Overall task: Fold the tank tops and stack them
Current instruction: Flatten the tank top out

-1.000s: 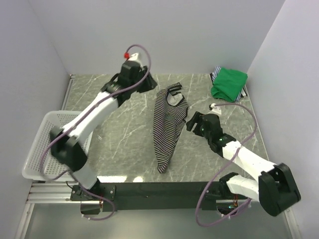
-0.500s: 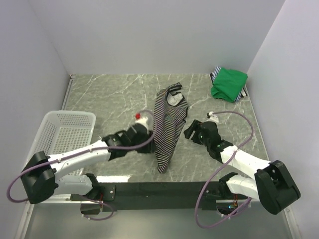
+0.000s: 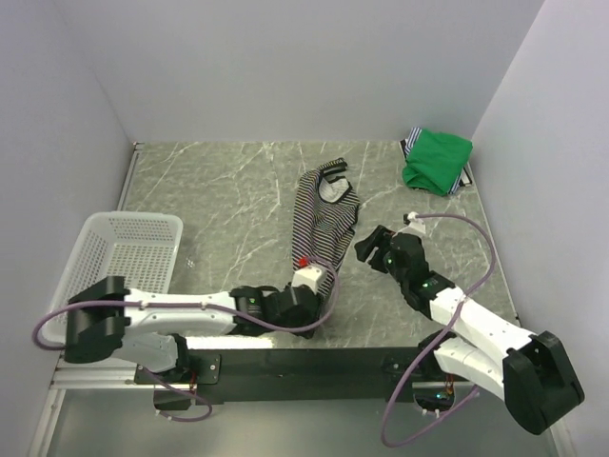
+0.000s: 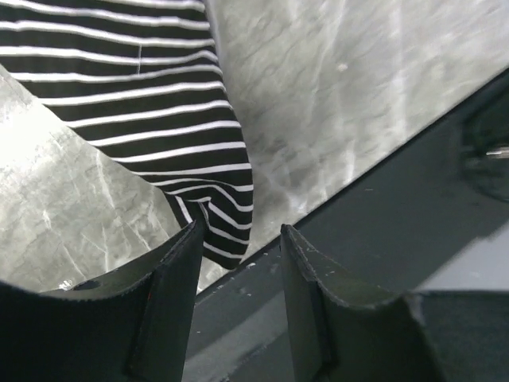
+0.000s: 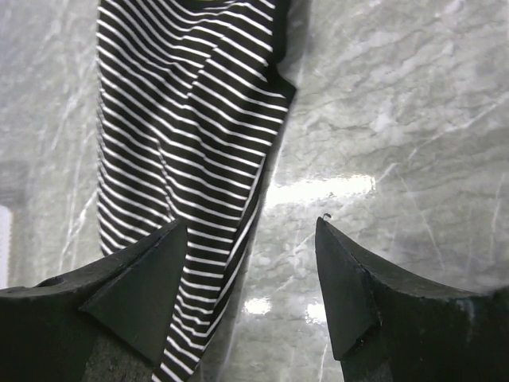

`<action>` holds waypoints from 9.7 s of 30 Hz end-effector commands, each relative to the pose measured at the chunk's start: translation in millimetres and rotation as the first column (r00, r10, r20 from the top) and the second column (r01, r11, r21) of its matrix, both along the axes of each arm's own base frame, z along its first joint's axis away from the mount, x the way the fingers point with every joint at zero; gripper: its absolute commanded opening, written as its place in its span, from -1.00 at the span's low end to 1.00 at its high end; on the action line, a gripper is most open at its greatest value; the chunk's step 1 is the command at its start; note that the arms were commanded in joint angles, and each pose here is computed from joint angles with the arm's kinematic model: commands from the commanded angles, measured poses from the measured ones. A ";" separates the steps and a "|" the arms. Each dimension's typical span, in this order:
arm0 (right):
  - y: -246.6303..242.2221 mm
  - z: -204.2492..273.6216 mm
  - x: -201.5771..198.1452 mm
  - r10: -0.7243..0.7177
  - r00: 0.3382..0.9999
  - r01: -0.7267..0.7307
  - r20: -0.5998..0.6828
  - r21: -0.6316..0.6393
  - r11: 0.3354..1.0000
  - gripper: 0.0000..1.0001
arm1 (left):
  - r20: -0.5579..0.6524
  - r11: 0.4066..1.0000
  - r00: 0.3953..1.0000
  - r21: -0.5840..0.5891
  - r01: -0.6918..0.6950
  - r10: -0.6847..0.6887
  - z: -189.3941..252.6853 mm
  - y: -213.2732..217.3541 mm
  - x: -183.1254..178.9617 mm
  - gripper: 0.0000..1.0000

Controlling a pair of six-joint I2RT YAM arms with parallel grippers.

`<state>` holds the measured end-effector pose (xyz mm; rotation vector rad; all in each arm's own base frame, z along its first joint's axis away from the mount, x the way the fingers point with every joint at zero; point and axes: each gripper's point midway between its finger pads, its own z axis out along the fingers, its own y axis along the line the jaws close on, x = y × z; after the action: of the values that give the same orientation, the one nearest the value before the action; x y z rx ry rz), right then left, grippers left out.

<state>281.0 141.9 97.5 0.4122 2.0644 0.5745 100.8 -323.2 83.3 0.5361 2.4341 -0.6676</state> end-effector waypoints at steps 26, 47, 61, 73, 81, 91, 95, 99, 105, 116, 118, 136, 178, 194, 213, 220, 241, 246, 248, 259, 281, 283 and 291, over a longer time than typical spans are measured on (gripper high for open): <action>17.7 -54.2 89.2 0.004 0.981 -0.008 -0.193 -0.019 1.000 0.17 | 0.266 0.943 0.947 0.229 -0.242 0.179 -14.8 15.6 26.1 -0.71; 23.2 -76.6 102.6 -0.054 0.961 0.022 -0.270 -0.122 0.992 -0.17 | 0.234 0.963 0.942 0.064 -0.262 0.241 24.2 24.5 23.3 -0.95; 29.6 -89.2 81.1 -0.047 0.951 -0.008 -0.307 -0.175 0.985 -0.04 | 0.231 0.965 0.940 0.020 -0.261 0.250 38.0 24.0 23.6 -0.94; 26.3 -94.6 69.8 -0.088 0.942 0.008 -0.324 -0.239 0.971 -1.00 | 0.249 0.955 0.923 -0.022 -0.296 0.292 55.3 31.6 28.8 -0.93; 7.2 4.0 74.4 -0.118 0.983 0.079 -0.142 -0.249 0.965 -1.00 | 0.272 0.914 0.873 -0.089 -0.396 0.404 80.3 58.1 53.0 -0.99; -31.0 189.8 67.4 -0.155 0.970 0.189 0.188 -0.181 0.965 -1.00 | 0.390 0.823 0.726 -0.230 -0.519 0.567 178.0 116.1 110.6 -0.99; -46.9 272.2 48.9 -0.155 0.931 0.213 0.330 -0.145 0.966 -1.00 | 0.444 0.795 0.660 -0.321 -0.514 0.606 235.1 135.0 127.9 -0.99; -55.4 320.0 35.5 -0.153 0.900 0.223 0.409 -0.130 0.966 -1.00 | 0.476 0.778 0.616 -0.412 -0.474 0.627 285.5 140.2 131.1 -0.99; -56.0 348.5 35.8 -0.132 0.880 0.216 0.456 -0.138 0.967 -1.00 | 0.502 0.750 0.560 -0.504 -0.429 0.658 331.8 142.8 136.0 -0.99; -17.9 343.2 157.2 0.027 0.900 0.017 0.435 -0.096 0.995 -1.00 | 0.529 0.671 0.413 -0.585 -0.455 0.741 378.4 164.4 246.8 -0.99; 1.3 377.0 168.9 0.098 0.868 -0.071 0.486 -0.074 0.995 -1.00 | 0.528 0.673 0.418 -0.599 -0.434 0.739 395.9 166.3 271.0 -0.99; 7.4 165.3 163.4 0.133 0.978 -0.122 0.160 -0.080 0.989 -1.00 | 0.203 0.712 0.743 -0.523 -0.468 0.638 211.2 131.1 188.8 -0.99; -69.3 -40.3 148.3 -0.191 0.952 0.150 -0.239 -0.181 0.972 0.19 | -0.103 0.700 0.718 -0.165 -0.695 0.688 15.6 149.8 52.8 -0.99; -63.8 -36.4 164.0 -0.182 0.945 0.120 -0.273 -0.228 0.966 -1.00 | -0.070 0.698 0.724 -0.218 -0.682 0.686 36.2 153.5 57.9 -0.99; -10.9 -39.9 71.7 -0.028 0.964 0.004 -0.264 -0.092 0.996 -0.05 | 0.080 0.685 0.710 -0.359 -0.634 0.699 132.7 148.9 141.4 -0.99; -8.7 -57.8 72.1 -0.072 0.954 0.053 -0.291 -0.073 0.996 0.01 | 0.060 0.667 0.701 -0.371 -0.646 0.711 126.6 162.2 127.9 -0.99; -51.0 28.7 110.4 -0.290 0.932 0.017 -0.218 -0.771 0.637 -1.00 | -0.039 0.753 0.810 -0.347 -0.560 0.585 81.7 137.2 104.8 -0.99; -49.9 -17.5 106.9 -0.319 0.886 -0.148 -0.337 -0.857 0.494 -0.92 | -0.080 0.770 0.830 -0.334 -0.544 0.552 60.4 131.5 96.0 -0.99; -52.2 -39.7 103.4 -0.330 0.867 -0.195 -0.373 -0.864 0.465 -0.83 | -0.092 0.778 0.837 -0.326 -0.537 0.539 54.1 130.1 92.5 -0.99; -49.7 -40.5 95.5 -0.236 0.892 -0.154 -0.386 -0.750 0.643 0.31 | -0.113 0.799 0.848 -0.288 -0.527 0.518 36.7 128.0 85.8 -0.99; -68.1 -53.4 140.6 -0.170 0.889 -0.014 -0.424 -0.398 0.917 0.17 | -0.020 0.696 0.730 -0.282 -0.660 0.684 62.8 165.4 125.4 -0.99; -67.2 -60.0 144.2 -0.168 0.882 -0.026 -0.440 -0.403 0.915 0.13 | -0.005 0.691 0.722 -0.285 -0.664 0.692 68.7 169.5 132.9 -0.99; -84.9 -41.8 149.8 -0.251 0.869 -0.036 -0.427 -0.560 0.828 -1.00 | 0.015 0.701 0.728 -0.285 -0.654 0.685 77.1 173.9 145.6 -0.99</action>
<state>425.8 69.6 32.0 0.3793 2.5796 -0.1133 236.2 -141.7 136.8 -0.4755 2.1961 -0.5357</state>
